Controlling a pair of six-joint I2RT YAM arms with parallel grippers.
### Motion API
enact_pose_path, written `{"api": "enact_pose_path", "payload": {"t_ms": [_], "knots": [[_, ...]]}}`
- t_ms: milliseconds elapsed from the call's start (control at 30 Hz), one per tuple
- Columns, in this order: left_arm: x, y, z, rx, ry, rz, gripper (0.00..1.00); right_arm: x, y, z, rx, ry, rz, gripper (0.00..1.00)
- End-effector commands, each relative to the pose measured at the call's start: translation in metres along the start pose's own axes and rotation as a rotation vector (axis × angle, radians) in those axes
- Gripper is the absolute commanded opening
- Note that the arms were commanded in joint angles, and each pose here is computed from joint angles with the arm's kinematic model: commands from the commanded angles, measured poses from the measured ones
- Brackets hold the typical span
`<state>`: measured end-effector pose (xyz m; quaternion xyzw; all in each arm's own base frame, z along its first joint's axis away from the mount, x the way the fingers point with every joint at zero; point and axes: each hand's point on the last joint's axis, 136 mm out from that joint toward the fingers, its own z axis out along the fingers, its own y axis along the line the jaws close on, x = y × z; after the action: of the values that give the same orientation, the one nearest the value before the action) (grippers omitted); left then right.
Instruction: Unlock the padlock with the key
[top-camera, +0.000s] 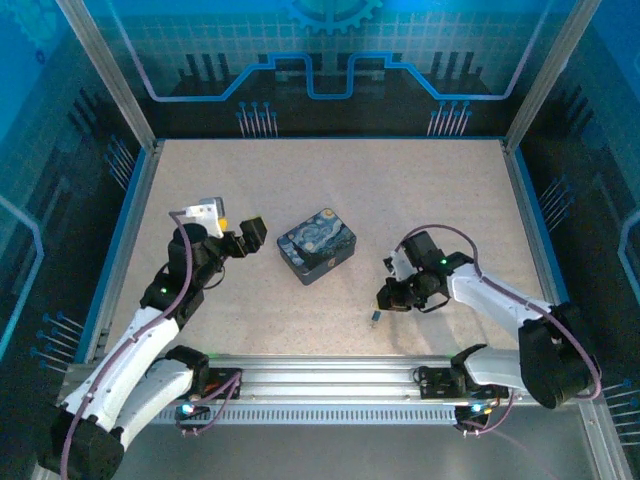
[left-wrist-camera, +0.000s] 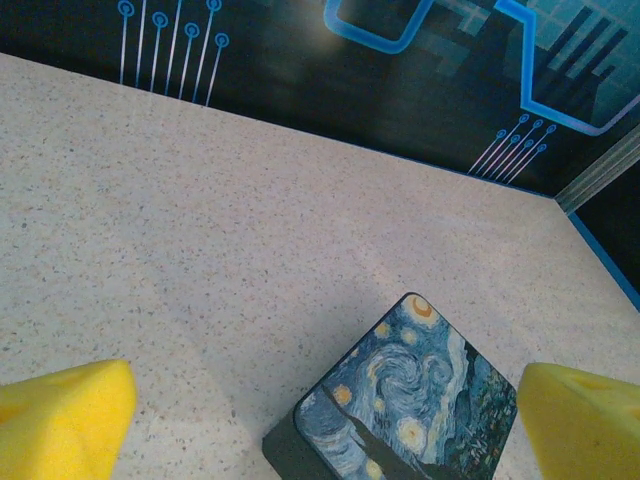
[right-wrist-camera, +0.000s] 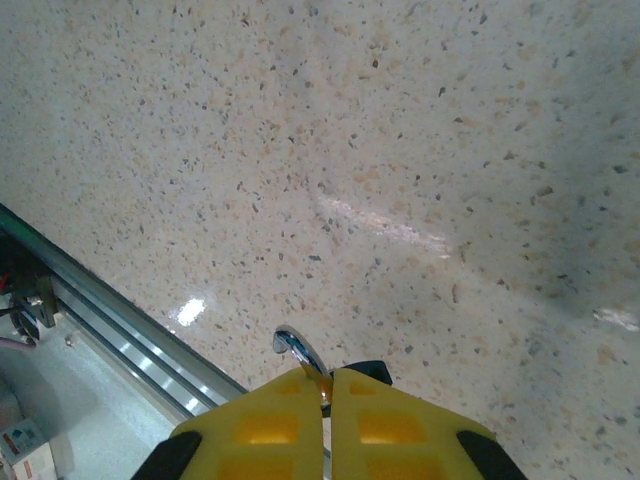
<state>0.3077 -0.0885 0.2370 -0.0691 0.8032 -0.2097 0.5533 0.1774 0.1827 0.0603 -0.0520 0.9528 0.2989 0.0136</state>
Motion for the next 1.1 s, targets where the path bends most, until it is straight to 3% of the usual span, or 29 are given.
{"api": "enact_pose_path", "payload": {"t_ms": [0,567,1067], "knots": [[0.003,0.004,-0.002,-0.005,-0.003,-0.013,0.99,-0.001,0.003,0.009,-0.004,0.016,-0.015,0.08],[0.006,0.006,-0.002,-0.011,0.005,-0.018,0.99,-0.011,0.005,0.043,-0.008,0.036,-0.032,0.09],[0.007,0.007,-0.002,-0.014,0.007,-0.014,0.99,-0.012,0.005,0.049,0.011,0.046,-0.048,0.15]]}}
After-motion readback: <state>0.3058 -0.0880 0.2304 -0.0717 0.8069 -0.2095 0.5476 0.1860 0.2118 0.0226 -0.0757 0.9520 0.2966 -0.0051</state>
